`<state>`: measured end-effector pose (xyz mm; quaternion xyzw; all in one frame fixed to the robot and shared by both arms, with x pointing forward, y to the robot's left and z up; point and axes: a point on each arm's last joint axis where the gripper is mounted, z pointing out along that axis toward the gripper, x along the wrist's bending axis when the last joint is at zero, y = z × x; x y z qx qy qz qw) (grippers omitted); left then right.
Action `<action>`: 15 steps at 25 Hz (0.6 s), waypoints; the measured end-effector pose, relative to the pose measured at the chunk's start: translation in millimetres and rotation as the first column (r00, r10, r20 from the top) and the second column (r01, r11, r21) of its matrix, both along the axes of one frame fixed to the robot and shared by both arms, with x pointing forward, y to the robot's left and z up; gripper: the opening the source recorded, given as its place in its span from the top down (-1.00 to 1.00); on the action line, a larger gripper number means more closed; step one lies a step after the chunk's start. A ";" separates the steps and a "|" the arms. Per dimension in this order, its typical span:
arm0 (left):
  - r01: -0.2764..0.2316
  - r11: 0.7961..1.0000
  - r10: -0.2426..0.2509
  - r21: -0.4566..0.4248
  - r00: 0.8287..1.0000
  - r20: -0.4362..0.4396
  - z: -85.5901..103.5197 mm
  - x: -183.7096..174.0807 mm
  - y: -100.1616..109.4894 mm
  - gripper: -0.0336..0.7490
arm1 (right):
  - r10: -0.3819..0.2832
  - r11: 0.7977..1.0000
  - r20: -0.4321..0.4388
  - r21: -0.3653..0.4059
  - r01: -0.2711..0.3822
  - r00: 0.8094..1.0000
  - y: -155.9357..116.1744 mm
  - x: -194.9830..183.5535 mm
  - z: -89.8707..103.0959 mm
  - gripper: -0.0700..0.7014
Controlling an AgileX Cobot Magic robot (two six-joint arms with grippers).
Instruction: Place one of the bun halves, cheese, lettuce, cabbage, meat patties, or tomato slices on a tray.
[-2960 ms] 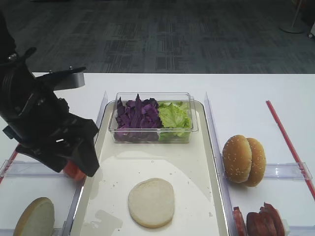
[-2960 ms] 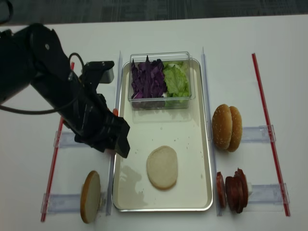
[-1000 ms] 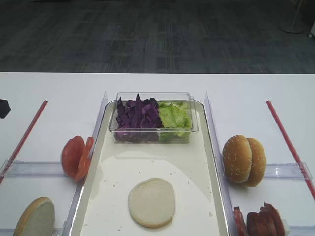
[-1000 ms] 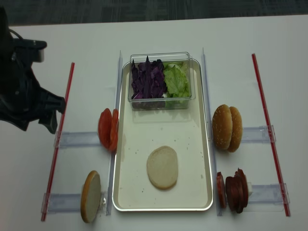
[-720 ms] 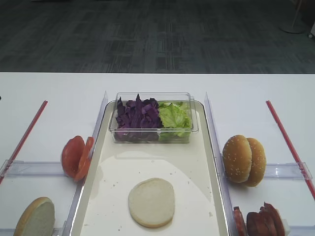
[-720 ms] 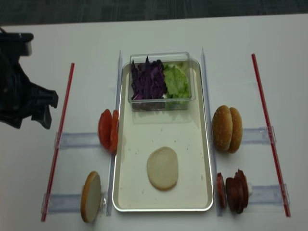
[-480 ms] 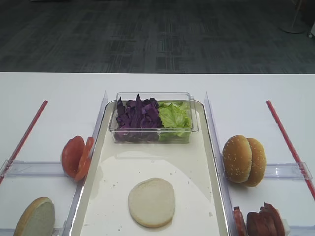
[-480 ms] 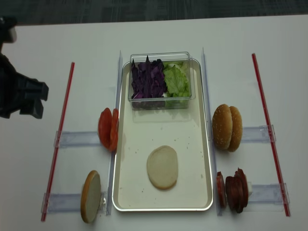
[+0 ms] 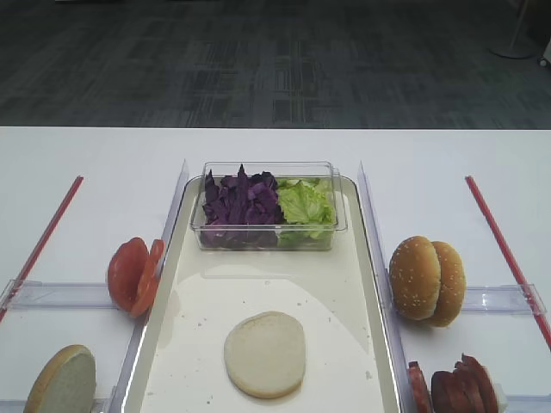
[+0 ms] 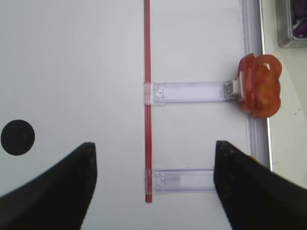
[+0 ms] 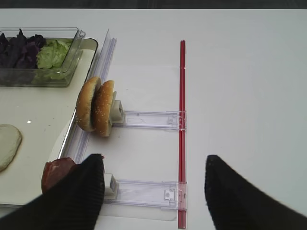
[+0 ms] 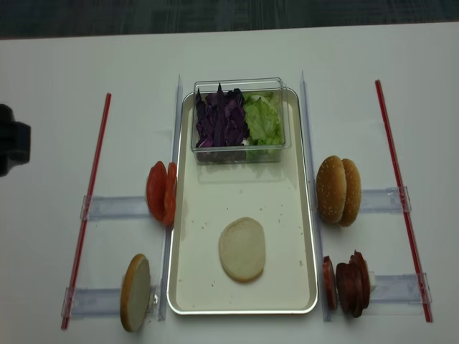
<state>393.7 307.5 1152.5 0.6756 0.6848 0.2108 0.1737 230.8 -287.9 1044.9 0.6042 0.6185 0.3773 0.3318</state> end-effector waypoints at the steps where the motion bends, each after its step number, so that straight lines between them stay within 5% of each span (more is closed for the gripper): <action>1: 0.000 1.000 0.000 0.000 1.000 0.027 4.4 -7.8 -0.1 -0.33 | 0.000 1.000 0.000 0.000 0.000 1.000 0.0 0.0 0.0 -0.43; 7: 0.000 1.000 0.000 0.001 0.991 0.132 18.5 -36.6 -0.4 -0.33 | 0.000 1.000 0.000 0.000 0.000 1.000 0.0 0.0 0.0 -0.43; 15: -0.016 1.000 0.020 -0.015 0.953 0.301 29.5 -93.0 -1.0 -0.33 | 0.000 1.000 0.000 0.000 0.000 1.000 0.0 0.0 0.0 -0.43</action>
